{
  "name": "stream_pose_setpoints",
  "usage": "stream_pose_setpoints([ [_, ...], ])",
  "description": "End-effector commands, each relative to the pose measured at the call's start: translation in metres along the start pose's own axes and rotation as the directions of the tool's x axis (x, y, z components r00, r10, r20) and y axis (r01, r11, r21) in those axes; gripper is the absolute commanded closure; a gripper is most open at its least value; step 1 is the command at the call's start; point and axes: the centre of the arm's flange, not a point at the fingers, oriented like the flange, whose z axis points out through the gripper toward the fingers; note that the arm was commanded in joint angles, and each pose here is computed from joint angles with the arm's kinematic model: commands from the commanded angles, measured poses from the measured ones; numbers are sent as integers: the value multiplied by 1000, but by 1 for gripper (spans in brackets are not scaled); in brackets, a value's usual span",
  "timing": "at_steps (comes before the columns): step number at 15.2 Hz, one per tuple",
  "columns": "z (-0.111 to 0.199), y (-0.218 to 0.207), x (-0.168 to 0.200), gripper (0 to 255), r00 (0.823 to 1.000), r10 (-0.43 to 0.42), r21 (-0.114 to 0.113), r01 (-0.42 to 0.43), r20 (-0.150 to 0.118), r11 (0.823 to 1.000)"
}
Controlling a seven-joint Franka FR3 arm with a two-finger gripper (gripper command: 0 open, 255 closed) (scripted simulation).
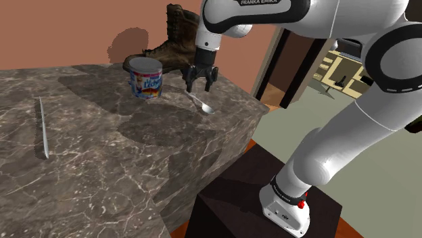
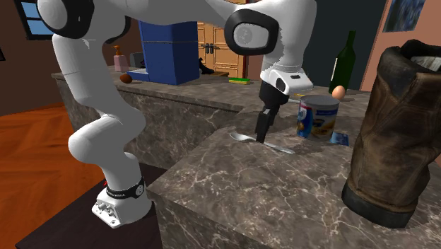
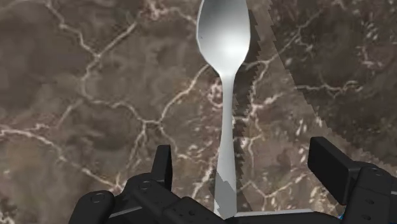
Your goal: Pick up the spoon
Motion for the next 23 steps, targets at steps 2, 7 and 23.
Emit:
stream_pose_setpoints([
  [2,16,1,3,0,1000,0,0,0,0,1000],
  [7,29,3,6,255,1000,0,0,0,0,1000],
  [23,-7,-3,0,255,1000,0,0,0,0,1000],
])
